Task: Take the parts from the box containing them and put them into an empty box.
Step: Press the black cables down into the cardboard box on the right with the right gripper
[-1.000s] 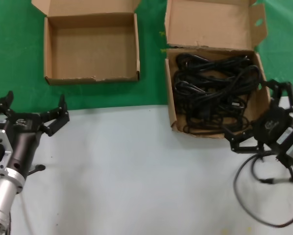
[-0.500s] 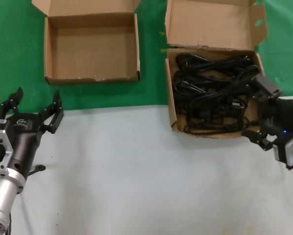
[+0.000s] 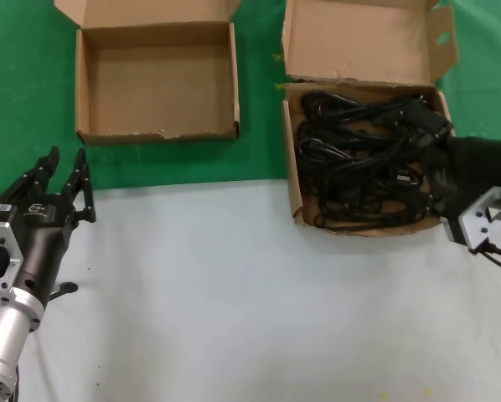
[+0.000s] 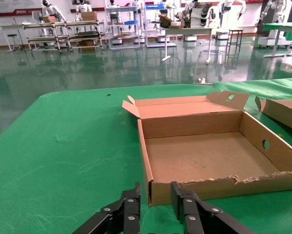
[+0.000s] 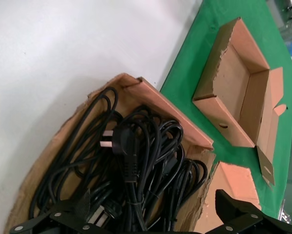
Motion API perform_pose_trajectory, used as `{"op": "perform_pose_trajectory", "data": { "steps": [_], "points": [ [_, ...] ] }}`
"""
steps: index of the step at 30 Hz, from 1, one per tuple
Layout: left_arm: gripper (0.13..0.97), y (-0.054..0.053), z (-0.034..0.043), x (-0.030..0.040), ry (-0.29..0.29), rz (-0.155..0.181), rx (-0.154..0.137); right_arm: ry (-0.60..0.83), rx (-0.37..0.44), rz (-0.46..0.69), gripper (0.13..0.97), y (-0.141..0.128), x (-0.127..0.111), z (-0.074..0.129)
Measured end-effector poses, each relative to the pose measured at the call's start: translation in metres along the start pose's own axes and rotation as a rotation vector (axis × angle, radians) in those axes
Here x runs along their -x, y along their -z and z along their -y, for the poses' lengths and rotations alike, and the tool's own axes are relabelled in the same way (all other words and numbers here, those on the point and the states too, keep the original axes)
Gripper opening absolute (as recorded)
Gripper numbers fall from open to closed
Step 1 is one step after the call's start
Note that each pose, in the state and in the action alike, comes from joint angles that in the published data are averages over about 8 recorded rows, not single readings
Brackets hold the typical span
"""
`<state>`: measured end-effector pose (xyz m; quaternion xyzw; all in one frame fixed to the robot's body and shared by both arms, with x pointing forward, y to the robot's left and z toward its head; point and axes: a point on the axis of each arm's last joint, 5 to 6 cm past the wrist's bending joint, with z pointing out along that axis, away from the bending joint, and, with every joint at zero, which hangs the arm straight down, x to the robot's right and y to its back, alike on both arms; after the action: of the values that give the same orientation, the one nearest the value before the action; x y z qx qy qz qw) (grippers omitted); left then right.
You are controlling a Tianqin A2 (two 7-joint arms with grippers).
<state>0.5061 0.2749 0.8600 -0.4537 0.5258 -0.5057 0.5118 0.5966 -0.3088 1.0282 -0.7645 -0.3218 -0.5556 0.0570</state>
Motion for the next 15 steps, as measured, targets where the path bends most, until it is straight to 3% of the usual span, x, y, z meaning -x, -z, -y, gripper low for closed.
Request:
{"op": "perform_pose_trajectory", "data": {
  "steps": [5, 15],
  "points": [
    [0.285, 0.0, 0.0, 0.0, 0.0, 0.0, 0.0, 0.001, 0.007, 0.008, 0.904, -0.008, -0.005, -0.001],
    [0.182, 0.0, 0.0, 0.0, 0.0, 0.0, 0.0, 0.003, 0.014, 0.018, 0.764, -0.023, -0.009, -0.001]
  ]
}}
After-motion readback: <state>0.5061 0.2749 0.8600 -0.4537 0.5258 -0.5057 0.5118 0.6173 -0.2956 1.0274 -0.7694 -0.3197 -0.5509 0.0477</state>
